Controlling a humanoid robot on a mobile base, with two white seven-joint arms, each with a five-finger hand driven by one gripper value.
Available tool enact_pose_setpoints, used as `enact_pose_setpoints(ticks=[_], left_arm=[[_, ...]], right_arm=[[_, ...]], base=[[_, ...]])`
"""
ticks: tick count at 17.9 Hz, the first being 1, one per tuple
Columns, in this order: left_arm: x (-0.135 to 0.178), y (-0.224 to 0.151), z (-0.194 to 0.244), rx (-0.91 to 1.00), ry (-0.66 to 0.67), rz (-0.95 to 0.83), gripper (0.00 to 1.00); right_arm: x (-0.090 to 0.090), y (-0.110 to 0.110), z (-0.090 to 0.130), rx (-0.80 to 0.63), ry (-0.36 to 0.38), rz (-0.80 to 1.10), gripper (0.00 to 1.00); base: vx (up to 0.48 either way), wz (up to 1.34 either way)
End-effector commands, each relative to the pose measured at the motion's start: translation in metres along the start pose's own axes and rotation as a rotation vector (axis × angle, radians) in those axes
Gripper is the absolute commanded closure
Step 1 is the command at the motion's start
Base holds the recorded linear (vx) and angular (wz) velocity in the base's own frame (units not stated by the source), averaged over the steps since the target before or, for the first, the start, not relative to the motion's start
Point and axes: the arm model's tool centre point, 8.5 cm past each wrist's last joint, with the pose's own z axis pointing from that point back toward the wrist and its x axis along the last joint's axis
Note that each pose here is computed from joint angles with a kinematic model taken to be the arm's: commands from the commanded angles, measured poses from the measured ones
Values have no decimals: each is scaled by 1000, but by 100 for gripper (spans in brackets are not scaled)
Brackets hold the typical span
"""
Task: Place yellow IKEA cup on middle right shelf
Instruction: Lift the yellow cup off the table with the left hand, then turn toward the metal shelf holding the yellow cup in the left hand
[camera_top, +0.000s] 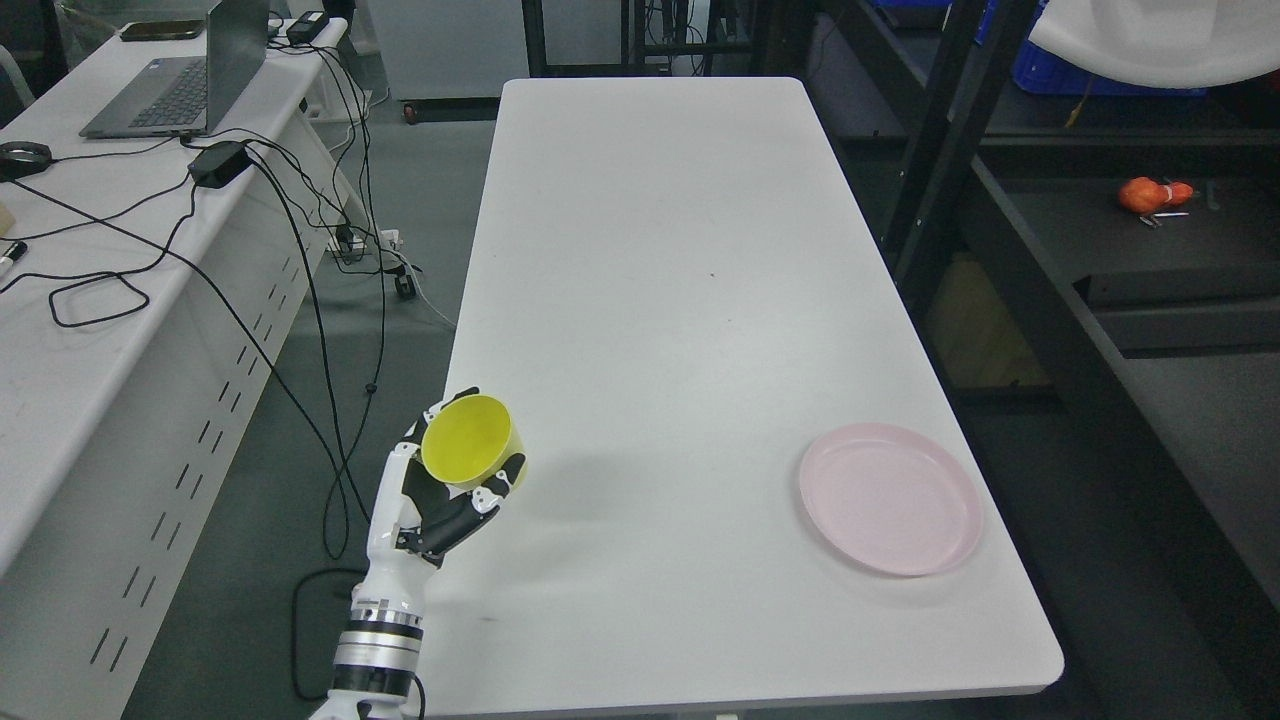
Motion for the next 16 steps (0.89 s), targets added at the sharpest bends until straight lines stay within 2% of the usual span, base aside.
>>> enact_pose_setpoints(ticks=[1, 16], left_arm=[[41, 7, -1, 0, -136, -15, 100], [42, 4, 0, -9, -151, -12, 100]], right_arm=[[-9, -10, -1, -13, 15, -3, 1], [-9, -10, -1, -13, 15, -3, 1]], base=[[-167, -9], [-201, -229]])
